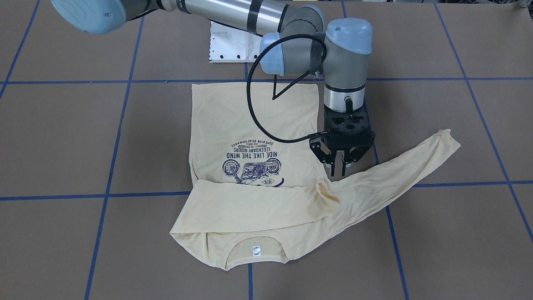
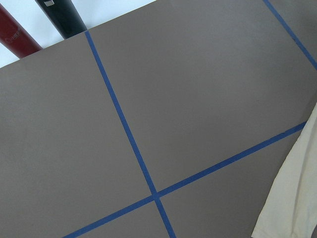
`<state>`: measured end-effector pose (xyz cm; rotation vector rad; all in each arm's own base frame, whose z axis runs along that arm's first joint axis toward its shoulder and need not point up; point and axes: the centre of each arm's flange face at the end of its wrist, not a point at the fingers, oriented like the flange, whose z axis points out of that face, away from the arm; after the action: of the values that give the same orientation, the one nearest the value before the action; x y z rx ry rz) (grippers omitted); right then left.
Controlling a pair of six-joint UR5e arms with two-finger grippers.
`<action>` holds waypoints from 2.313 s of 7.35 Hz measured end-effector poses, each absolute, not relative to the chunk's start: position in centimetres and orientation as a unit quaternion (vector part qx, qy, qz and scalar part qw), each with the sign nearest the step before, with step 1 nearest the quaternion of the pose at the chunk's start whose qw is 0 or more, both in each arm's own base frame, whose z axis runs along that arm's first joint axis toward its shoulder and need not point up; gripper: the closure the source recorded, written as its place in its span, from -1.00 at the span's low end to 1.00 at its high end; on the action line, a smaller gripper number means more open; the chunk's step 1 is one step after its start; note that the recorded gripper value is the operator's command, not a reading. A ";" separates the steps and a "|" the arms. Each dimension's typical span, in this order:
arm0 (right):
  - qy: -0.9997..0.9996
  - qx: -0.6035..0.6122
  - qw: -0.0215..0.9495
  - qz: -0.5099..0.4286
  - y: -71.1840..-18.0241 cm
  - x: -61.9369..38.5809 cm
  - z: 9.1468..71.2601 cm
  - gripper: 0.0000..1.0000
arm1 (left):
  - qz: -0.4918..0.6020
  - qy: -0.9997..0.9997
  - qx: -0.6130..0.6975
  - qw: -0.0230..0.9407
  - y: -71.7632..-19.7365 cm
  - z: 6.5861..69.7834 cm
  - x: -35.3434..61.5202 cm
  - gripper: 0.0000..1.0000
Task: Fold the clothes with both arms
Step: 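Carry the held sleeve across the shirt body toward the far collar, then release the sleeve and lift the right gripper away from the shirt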
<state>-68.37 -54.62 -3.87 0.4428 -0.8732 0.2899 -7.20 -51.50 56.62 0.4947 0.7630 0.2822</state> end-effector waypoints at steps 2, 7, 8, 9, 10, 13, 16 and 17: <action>-0.421 0.211 0.871 0.141 -54.8 -68.2 -4.8 -0.95 | 0.136 0.367 0.238 0.889 -51.5 56.6 -7.2 -1.00; -0.409 0.129 0.893 0.134 -57.0 -60.3 1.5 -0.99 | 0.186 0.387 0.264 0.863 -52.2 54.7 -1.9 -1.00; -0.400 0.121 0.900 0.123 -56.6 -57.0 4.7 -0.99 | 0.187 0.399 0.257 0.860 -52.2 54.2 0.8 -1.00; -0.391 0.123 0.907 0.102 -56.2 -53.2 8.7 -0.99 | 0.168 0.407 0.255 0.861 -52.0 54.0 2.6 -1.00; -0.385 0.127 0.911 0.074 -55.8 -48.6 13.4 -0.99 | 0.141 0.408 0.256 0.865 -51.4 54.2 3.9 -1.00; -0.375 0.132 0.918 -0.002 -55.7 -34.9 24.5 -0.99 | 0.101 0.402 0.237 0.879 -47.5 57.8 8.1 -1.00; -0.361 0.124 0.922 -0.058 -55.0 -23.8 33.5 -0.99 | 0.116 0.396 0.224 0.883 -44.8 60.2 11.3 -1.00; -0.358 0.121 0.923 -0.074 -54.6 -20.6 36.2 -0.99 | 0.132 0.399 0.221 0.880 -44.0 60.5 12.7 -1.00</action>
<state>-20.58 -54.55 36.18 0.2482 -0.7343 -0.1526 12.72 -44.04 60.49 0.4599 0.8316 0.2747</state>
